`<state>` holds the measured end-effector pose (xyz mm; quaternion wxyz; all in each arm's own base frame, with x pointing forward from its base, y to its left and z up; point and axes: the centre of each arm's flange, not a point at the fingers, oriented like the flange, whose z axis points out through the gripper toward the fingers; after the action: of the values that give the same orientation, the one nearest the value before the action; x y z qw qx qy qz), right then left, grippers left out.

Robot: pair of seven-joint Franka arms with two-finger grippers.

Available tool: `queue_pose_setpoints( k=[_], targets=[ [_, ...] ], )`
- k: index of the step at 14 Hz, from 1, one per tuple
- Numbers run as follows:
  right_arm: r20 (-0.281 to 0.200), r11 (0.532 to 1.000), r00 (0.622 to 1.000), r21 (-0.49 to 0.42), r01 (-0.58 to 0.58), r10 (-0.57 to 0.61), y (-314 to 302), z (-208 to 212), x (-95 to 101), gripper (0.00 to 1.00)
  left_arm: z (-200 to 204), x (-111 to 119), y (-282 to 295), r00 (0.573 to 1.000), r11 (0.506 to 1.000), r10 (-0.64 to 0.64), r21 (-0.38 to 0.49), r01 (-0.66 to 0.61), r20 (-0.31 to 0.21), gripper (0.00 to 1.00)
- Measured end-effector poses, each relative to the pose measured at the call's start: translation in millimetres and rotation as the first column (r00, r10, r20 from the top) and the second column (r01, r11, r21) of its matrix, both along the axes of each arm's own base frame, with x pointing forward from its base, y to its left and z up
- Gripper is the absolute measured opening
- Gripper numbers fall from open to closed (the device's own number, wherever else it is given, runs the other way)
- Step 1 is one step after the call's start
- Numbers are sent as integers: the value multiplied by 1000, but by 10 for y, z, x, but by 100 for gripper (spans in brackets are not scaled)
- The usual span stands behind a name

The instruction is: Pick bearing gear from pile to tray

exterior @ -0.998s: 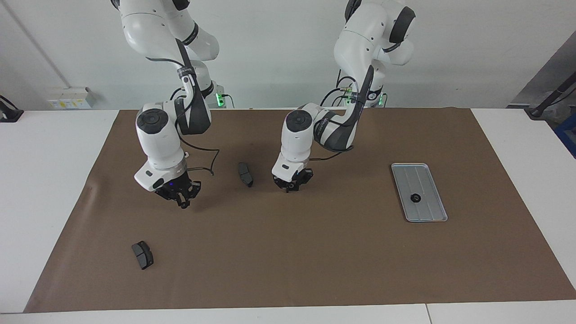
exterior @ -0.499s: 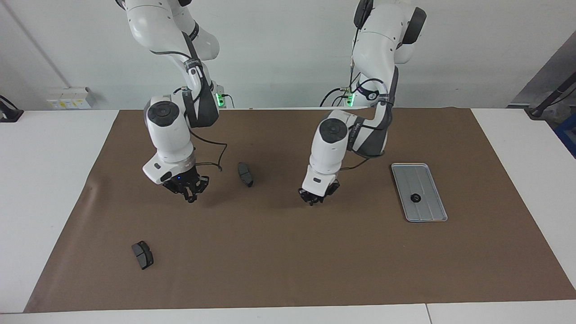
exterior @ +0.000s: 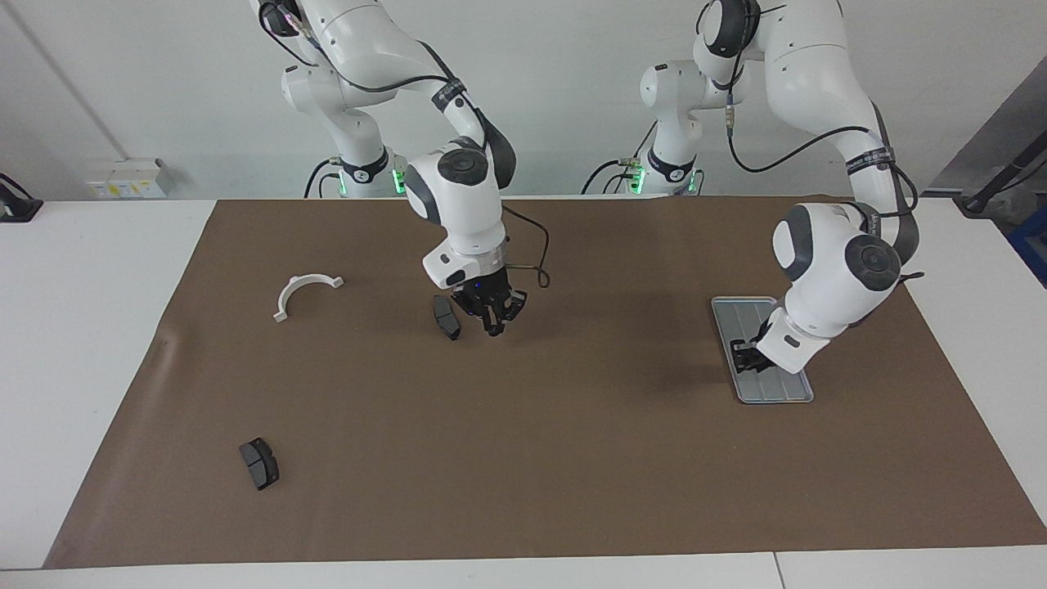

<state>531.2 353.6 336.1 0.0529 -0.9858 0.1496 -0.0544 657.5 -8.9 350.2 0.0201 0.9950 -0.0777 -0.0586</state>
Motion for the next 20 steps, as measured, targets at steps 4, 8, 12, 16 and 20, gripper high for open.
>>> queue_pose_setpoints(
  k=[4,8,12,16,20],
  targets=[
    [15,1000,1000,-7,22,-22,291,-344,-58,23,-120,-229,351,996,997,-80,-16,79,-33,35],
    [19,1000,999,-12,27,-26,287,-391,-9,40,-315,-510,559,993,993,-119,-22,118,-24,35],
    [44,999,998,-14,34,-33,228,-280,80,85,-373,-649,478,990,990,-137,-25,137,-36,35],
    [119,996,993,-85,23,-13,-548,367,503,100,-350,-655,420,988,989,-149,-25,148,-30,65],
    [153,984,985,-171,-51,78,-1476,907,773,100,-178,-556,303,992,992,-127,-16,127,12,97]
  ],
)
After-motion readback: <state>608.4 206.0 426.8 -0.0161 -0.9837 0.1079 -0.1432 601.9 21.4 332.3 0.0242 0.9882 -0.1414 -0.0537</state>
